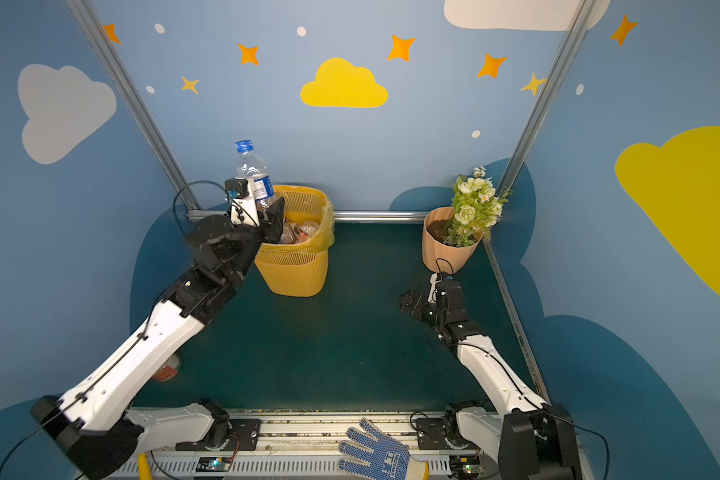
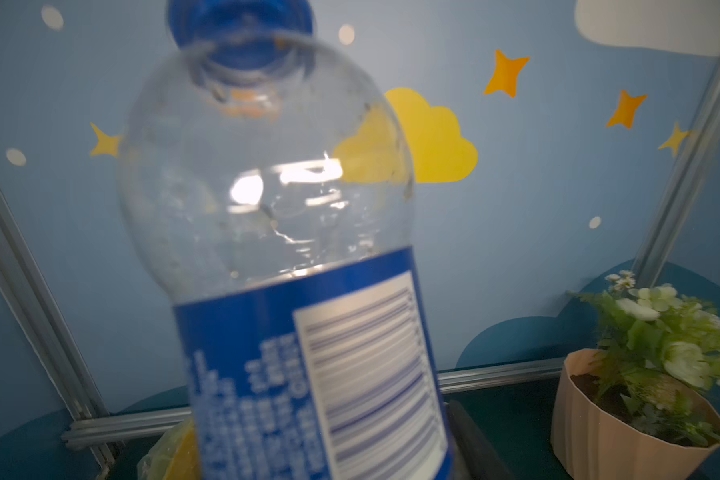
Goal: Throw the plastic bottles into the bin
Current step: 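Lift the blue-label bottle upright with the left gripper over the bin, then open the left gripper to drop the bottle into the bin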
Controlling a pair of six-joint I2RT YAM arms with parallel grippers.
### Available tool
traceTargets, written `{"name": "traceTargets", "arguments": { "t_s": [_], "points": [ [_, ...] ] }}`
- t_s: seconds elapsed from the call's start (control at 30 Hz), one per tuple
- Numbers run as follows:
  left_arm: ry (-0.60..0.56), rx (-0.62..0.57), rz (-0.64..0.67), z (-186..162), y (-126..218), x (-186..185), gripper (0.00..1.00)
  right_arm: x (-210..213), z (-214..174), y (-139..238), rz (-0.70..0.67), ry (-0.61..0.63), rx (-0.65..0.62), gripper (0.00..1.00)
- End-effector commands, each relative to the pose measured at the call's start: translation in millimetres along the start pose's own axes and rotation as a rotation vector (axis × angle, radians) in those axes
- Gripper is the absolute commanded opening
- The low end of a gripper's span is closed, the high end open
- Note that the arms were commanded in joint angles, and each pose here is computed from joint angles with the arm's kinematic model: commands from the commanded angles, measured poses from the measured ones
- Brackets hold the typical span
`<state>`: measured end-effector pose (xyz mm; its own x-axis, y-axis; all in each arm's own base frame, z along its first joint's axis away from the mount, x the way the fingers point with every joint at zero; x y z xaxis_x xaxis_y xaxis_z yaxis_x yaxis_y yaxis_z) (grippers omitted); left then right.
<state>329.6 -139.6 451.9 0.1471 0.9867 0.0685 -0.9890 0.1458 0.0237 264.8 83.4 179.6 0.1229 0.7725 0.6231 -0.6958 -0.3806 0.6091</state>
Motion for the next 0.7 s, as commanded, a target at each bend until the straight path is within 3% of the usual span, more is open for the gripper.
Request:
{"name": "traceTargets", "arguments": {
  "t_s": [0.0,0.07,0.17,0.37,0.47,0.67],
  "points": [
    [0.155,0.285,-0.14,-43.6,-21.5,-17.8,0.76,7.3,7.6,12.5,0.013,0.023,-0.044,0.96],
    [0.159,0.311,-0.169,-44.3,-24.7,-22.0,0.84,5.2,7.2,15.8,0.004,0.024,-0.064,0.96],
    [0.167,0.22,-0.162,-27.1,-13.6,-17.8,1.0,2.3,6.7,20.0,-0.008,0.028,-0.087,0.96],
    [0.137,-0.001,-0.077,19.1,38.3,2.3,1.0,-1.0,5.8,19.4,-0.023,0.029,-0.091,0.96],
    [0.12,-0.071,-0.024,23.6,60.5,14.4,1.0,-0.5,7.3,18.1,-0.023,0.028,-0.092,0.96],
    [0.114,-0.013,0.119,-9.9,70.3,37.2,1.0,-0.4,9.0,20.0,-0.032,0.041,-0.104,0.96]
  ]
}}
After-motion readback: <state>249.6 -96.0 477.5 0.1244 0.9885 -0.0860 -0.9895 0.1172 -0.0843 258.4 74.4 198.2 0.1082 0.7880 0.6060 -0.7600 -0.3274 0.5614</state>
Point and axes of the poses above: each gripper's point midway between its finger pads, its own y axis back along the fingers, its own x axis along the line the jaws close on, z = x × y, the point moved 7 cm from there along y, back along the fingers, and after that the axes turned 8 degrees about -y, right-handed, at the moved point
